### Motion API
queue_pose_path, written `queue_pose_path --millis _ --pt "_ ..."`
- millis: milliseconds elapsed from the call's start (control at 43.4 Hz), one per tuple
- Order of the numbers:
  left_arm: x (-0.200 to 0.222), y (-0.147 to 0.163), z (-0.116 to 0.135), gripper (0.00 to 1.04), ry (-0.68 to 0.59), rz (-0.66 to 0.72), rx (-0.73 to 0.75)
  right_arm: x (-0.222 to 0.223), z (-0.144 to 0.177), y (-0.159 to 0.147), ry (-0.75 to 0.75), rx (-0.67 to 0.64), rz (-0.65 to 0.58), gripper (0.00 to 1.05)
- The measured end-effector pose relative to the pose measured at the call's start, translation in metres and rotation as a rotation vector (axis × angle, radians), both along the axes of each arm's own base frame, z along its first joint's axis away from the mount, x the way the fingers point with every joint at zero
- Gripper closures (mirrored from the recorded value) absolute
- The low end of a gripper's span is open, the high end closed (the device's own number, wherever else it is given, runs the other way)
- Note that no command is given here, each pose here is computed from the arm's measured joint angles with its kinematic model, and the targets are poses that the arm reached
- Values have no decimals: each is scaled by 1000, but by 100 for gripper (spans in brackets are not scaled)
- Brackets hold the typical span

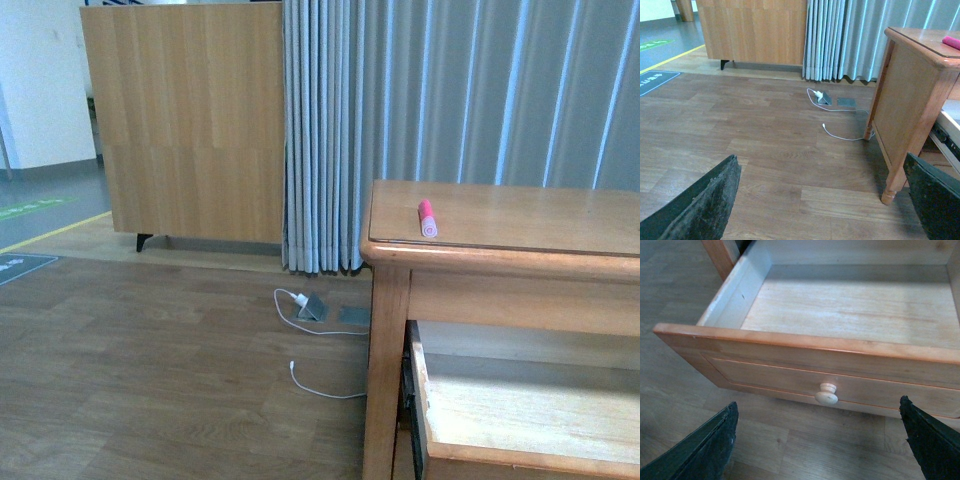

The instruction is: Place pink marker in drawer with both arms

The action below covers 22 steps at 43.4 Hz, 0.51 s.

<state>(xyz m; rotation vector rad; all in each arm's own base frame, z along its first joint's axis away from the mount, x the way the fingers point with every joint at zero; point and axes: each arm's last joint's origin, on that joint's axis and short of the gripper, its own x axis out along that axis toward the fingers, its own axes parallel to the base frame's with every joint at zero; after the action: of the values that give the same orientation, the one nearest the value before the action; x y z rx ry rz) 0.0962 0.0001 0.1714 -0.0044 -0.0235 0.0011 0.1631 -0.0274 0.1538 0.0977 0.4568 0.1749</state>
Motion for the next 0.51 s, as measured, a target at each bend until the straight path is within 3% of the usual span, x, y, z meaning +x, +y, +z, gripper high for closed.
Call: queue_pose_path --millis 230,507 --pt "0 0 0 6 0 0 0 -31 22 -5 -96 24 -2 8" --pt "0 0 0 6 0 0 0 -38 26 -10 -124 63 -39 8"
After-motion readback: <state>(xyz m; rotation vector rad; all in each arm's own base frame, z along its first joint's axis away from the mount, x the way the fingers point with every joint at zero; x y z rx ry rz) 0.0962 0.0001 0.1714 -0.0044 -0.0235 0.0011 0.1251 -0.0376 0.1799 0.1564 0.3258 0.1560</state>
